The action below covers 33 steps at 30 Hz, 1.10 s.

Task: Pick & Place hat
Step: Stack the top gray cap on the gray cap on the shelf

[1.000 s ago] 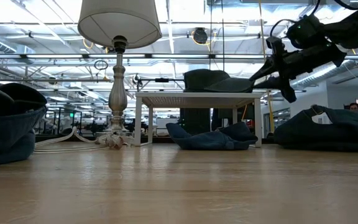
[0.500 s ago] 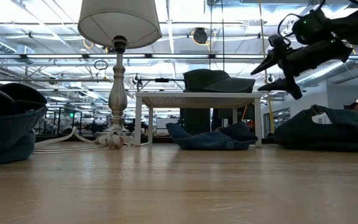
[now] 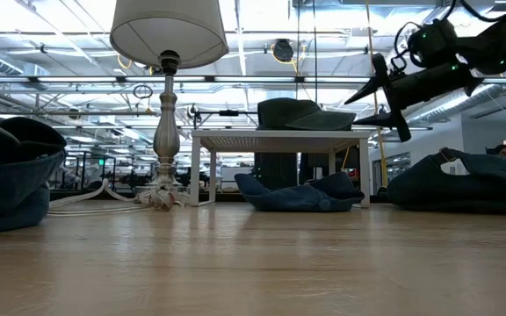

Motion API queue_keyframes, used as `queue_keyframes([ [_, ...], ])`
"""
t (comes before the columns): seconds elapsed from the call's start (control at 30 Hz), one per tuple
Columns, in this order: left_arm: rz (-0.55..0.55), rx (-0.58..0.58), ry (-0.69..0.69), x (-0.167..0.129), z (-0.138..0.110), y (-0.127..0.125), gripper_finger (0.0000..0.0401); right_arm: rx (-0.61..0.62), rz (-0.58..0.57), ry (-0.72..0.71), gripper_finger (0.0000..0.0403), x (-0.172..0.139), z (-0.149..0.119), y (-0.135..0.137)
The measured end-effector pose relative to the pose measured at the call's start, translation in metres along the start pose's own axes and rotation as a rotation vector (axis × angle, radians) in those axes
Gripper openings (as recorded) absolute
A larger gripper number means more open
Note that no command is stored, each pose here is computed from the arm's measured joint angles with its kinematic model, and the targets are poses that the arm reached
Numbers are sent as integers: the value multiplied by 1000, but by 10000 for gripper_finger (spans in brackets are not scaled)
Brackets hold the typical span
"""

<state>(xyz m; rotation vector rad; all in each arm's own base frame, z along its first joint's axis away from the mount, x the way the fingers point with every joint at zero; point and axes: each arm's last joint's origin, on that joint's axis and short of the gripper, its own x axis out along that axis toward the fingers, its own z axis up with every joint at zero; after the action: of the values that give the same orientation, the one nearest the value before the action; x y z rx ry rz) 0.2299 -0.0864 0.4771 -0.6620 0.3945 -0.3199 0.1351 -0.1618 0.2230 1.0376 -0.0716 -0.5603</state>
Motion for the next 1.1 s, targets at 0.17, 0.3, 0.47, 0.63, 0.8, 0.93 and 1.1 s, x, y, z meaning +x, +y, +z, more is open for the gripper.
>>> queue_keyframes([
  [0.17,0,-1,0,0,0,0,154,-8,-11,13,217,10,0,-9],
  [0.3,0,-19,0,0,0,0,154,8,41,18,217,6,8,-10],
  [0.47,0,-25,1,0,0,0,154,26,40,32,215,-5,11,-10],
  [0.63,0,-24,0,0,0,0,154,37,-30,43,215,-18,10,-12],
  [0.8,0,-3,0,0,0,0,154,-20,13,-40,215,-28,15,0],
  [0.93,0,14,0,0,0,0,154,-142,151,-93,215,-28,22,25],
  [1.1,2,26,0,0,0,0,154,-436,254,-86,215,-16,29,63],
])
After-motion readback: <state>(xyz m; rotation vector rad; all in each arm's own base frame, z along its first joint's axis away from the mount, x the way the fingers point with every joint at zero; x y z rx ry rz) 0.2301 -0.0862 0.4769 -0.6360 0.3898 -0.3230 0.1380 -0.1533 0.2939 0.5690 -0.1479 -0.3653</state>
